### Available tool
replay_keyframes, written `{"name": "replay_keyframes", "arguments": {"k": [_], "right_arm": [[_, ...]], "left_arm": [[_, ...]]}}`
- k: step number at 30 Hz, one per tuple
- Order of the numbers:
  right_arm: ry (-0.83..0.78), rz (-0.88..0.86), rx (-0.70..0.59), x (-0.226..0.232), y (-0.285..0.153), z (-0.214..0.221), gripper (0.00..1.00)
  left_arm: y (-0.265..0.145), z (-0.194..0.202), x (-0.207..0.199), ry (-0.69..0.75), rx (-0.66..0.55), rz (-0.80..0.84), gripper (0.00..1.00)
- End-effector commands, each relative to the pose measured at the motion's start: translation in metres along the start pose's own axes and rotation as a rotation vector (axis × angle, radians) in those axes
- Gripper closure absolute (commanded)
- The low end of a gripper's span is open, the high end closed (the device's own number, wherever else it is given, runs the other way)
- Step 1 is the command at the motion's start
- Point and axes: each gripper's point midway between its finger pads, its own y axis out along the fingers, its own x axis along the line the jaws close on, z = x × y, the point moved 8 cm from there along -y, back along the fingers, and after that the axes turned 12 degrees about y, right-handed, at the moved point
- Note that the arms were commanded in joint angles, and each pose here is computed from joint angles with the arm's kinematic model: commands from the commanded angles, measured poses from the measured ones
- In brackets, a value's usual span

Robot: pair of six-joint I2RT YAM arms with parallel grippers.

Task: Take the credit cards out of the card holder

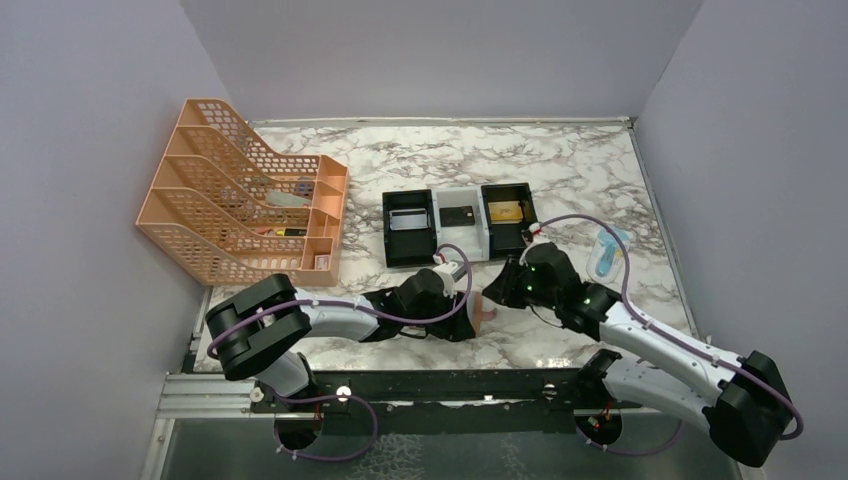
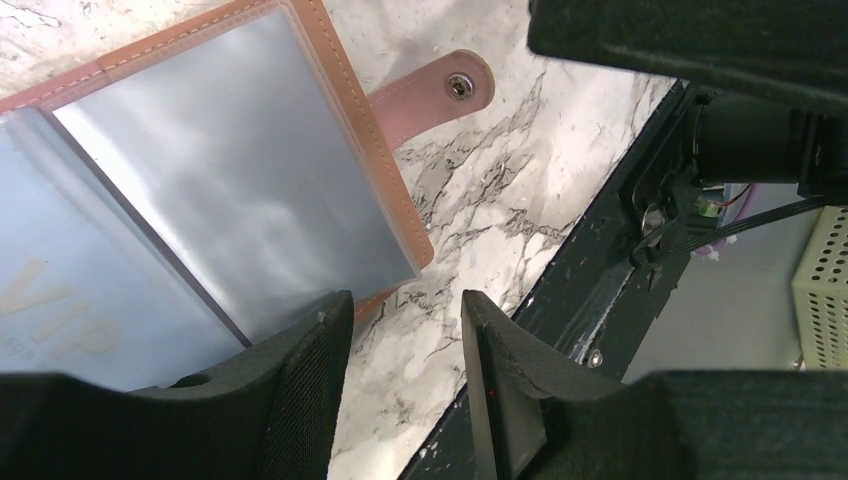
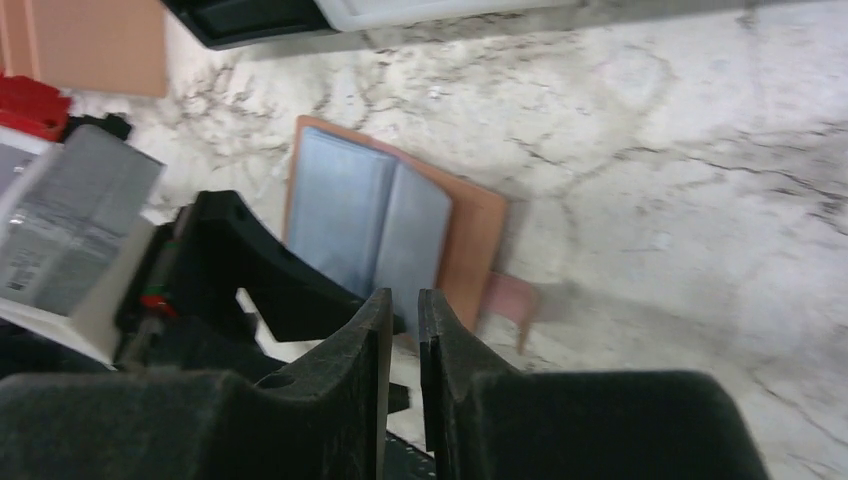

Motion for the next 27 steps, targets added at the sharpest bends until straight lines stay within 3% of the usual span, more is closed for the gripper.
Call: {"name": "replay_keyframes", "arguments": {"k": [1, 10, 18, 27], "right_arm": [[-0.033, -0.146, 0.080, 0.031, 0.006, -0.006, 0.84], [-0.019, -0.151, 0.220, 0.028, 0.043, 0.009, 0.86], [-0.004, 0.073, 0.234, -0.020, 0.062, 0.029, 0.86], [-0.028, 0.109, 0.276, -0.037, 0.059, 0.040, 0.85]], "left_arm": [[0.000, -0.002, -0.001, 0.019, -0.035, -0.004, 0.54], [-0.003, -0.003, -0.002, 0.019, -0.043, 0.001, 0.54], [-0.019, -0.010, -0.010, 0.032, -0.082, 0.024, 0.51], [-0.050, -0.026, 0.011, 0.113, -0.038, -0.321, 0.37]]}}
